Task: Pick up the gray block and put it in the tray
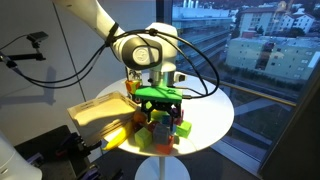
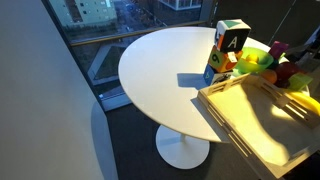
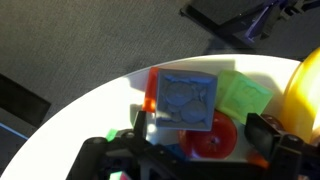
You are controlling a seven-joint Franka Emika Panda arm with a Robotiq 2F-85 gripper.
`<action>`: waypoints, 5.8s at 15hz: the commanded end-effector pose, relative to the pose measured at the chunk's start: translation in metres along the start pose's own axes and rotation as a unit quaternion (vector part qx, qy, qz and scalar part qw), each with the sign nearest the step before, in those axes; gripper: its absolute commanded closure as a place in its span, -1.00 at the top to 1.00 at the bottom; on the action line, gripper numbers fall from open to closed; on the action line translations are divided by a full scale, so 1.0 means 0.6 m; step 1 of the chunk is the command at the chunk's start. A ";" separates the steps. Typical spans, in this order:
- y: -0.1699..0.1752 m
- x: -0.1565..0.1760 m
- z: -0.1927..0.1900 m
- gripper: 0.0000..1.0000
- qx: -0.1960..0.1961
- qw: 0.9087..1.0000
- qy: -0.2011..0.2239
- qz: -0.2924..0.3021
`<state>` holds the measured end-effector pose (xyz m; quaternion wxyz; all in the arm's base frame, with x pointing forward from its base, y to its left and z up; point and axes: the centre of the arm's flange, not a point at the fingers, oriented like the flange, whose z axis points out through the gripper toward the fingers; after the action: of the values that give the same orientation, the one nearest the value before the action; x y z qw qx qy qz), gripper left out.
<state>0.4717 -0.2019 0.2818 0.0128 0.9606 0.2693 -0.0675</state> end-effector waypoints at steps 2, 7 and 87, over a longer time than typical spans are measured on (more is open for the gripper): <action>-0.006 -0.004 0.005 1.00 -0.002 1.000 0.013 0.001; -0.004 -0.007 0.017 1.00 -0.008 1.000 0.024 0.007; -0.380 0.176 -0.014 -0.38 0.007 0.994 -0.040 0.099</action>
<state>0.4369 0.0349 0.2772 0.0322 0.9750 0.1860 -0.1174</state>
